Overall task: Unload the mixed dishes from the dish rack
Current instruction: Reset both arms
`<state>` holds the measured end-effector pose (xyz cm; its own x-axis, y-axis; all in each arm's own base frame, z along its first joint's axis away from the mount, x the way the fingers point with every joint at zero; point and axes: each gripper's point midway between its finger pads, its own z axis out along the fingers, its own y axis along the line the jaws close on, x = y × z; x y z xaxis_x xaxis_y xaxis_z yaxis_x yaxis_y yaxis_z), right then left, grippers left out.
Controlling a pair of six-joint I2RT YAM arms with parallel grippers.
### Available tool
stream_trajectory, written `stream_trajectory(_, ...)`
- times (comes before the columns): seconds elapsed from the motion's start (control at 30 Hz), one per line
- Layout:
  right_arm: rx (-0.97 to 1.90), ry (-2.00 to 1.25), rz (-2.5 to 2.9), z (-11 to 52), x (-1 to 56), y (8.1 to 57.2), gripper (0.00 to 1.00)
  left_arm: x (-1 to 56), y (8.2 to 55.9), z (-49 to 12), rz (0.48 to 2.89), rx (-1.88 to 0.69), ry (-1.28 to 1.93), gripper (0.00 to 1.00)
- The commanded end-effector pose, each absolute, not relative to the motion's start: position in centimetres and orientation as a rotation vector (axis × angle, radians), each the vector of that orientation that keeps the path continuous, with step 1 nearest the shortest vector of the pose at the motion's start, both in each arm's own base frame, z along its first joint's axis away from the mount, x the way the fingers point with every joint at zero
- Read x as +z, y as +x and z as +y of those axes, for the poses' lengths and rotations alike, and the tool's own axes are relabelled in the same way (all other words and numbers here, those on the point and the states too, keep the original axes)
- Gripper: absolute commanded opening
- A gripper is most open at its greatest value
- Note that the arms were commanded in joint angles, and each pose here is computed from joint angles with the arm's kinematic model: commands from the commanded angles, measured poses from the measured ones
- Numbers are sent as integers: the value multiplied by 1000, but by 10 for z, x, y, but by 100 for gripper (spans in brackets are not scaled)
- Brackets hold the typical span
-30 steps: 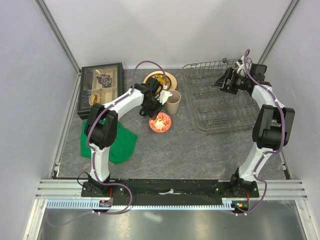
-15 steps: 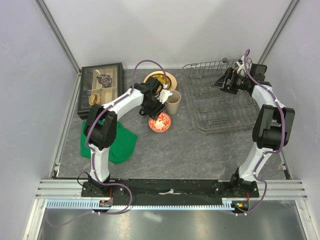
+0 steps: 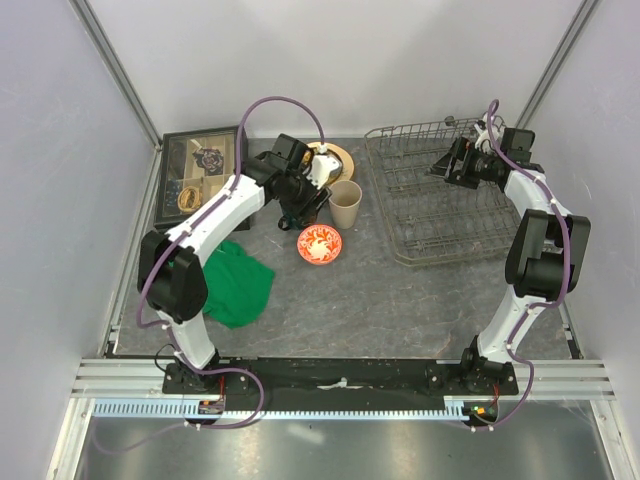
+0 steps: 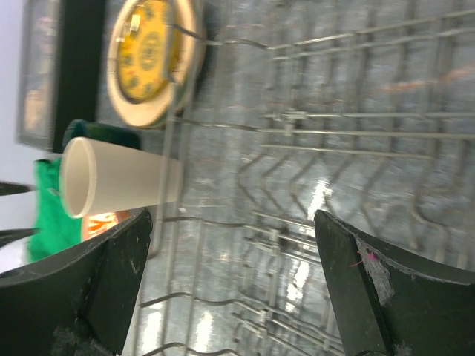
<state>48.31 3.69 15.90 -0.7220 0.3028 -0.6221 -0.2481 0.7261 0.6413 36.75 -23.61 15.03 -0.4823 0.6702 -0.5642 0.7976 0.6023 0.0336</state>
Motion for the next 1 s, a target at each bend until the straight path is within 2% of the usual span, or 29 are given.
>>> stream_trajectory(0.0, 716, -56, 2120, 15, 195, 491, 98, 210, 375, -240, 2151, -370, 1043, 66)
stream_trajectory(0.23, 377, -58, 2028, -21, 244, 491, 98, 259, 408, -208, 2023, -338, 809, 75)
stream_trajectory(0.37, 276, -55, 1965, -29, 273, 488, 98, 277, 431, -176, 1959, -257, 681, 90)
stream_trajectory(0.47, 155, -91, 1951, -24, 287, 489, 98, 294, 442, -155, 1903, -213, 591, 95)
stream_trajectory(0.63, -26, -125, 1907, -14, 311, 483, 98, 321, 447, -130, 1794, -170, 482, 98)
stream_trajectory(0.97, -11, -67, 1755, -7, 358, 449, 98, 348, 432, -111, 1641, -188, 363, 99)
